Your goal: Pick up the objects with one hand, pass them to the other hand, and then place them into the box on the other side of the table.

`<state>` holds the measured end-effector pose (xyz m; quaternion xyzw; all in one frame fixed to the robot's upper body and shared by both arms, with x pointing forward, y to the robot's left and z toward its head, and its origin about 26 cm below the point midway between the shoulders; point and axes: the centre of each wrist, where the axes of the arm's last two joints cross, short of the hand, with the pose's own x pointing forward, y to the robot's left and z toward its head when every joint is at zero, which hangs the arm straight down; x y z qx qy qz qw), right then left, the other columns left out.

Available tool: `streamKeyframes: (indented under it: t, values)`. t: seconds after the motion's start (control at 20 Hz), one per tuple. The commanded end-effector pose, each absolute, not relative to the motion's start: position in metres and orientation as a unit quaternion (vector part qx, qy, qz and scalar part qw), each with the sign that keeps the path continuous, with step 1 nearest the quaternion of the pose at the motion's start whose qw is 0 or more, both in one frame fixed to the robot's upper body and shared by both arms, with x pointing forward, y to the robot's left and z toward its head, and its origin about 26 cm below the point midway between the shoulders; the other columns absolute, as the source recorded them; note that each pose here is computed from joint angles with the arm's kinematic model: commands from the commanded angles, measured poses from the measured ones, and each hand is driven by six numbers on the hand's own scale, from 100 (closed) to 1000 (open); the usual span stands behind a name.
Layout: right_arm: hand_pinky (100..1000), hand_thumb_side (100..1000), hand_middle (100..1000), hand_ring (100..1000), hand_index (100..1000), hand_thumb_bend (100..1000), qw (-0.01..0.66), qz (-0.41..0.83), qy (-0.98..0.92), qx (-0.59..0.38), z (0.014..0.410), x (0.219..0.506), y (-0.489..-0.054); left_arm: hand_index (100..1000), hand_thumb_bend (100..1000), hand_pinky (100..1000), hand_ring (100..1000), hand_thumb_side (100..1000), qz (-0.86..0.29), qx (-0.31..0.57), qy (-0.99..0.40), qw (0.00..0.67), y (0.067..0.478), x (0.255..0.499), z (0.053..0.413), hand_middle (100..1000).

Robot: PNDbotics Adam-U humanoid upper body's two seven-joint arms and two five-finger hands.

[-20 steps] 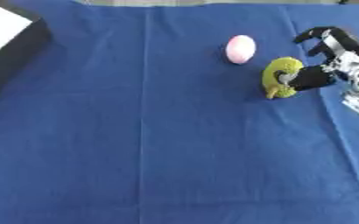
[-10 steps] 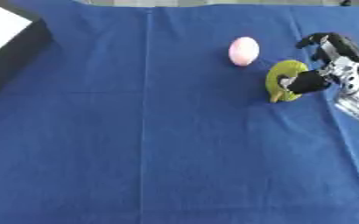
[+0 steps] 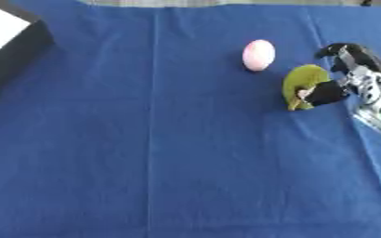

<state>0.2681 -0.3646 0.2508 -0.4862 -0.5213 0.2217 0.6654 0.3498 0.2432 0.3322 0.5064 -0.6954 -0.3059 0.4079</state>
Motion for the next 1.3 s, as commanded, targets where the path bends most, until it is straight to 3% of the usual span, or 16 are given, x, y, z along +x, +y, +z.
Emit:
streamKeyframes:
  t: [0.05, 0.3, 0.75, 0.9, 0.95, 1.1, 1.3]
  values:
    - [1000, 100, 895, 826, 842, 402, 0.653, 0.201, -0.504, -0.528, 0.261, 0.266, -0.366, 729, 100, 795, 684, 245, -0.297, 0.522, -0.694, 0.398, 0.249, 0.347, 0.341, 594]
    - [1000, 104, 895, 836, 854, 402, 0.651, 0.199, -0.498, -0.537, 0.258, 0.264, -0.369, 729, 100, 794, 685, 245, -0.297, 0.524, -0.692, 0.399, 0.251, 0.348, 0.34, 594]
    - [1000, 189, 871, 849, 868, 431, 0.674, 0.195, -0.482, -0.524, 0.243, 0.261, -0.373, 729, 100, 793, 686, 244, -0.296, 0.524, -0.693, 0.397, 0.25, 0.348, 0.339, 596]
    - [1000, 189, 871, 849, 868, 431, 0.678, 0.193, -0.481, -0.521, 0.241, 0.26, -0.373, 729, 100, 793, 686, 244, -0.296, 0.524, -0.693, 0.397, 0.25, 0.348, 0.339, 596]
    - [1000, 180, 813, 832, 832, 426, 0.681, 0.193, -0.479, -0.519, 0.239, 0.26, -0.373, 727, 100, 792, 686, 244, -0.296, 0.524, -0.693, 0.397, 0.25, 0.348, 0.339, 595]
    - [1000, 116, 767, 806, 781, 405, 0.689, 0.187, -0.478, -0.511, 0.237, 0.259, -0.373, 725, 100, 792, 685, 244, -0.295, 0.523, -0.695, 0.396, 0.25, 0.347, 0.34, 594]
    - [1000, 100, 760, 801, 774, 400, 0.692, 0.175, -0.481, -0.509, 0.235, 0.259, -0.372, 725, 100, 792, 685, 244, -0.294, 0.522, -0.696, 0.395, 0.249, 0.347, 0.34, 593]
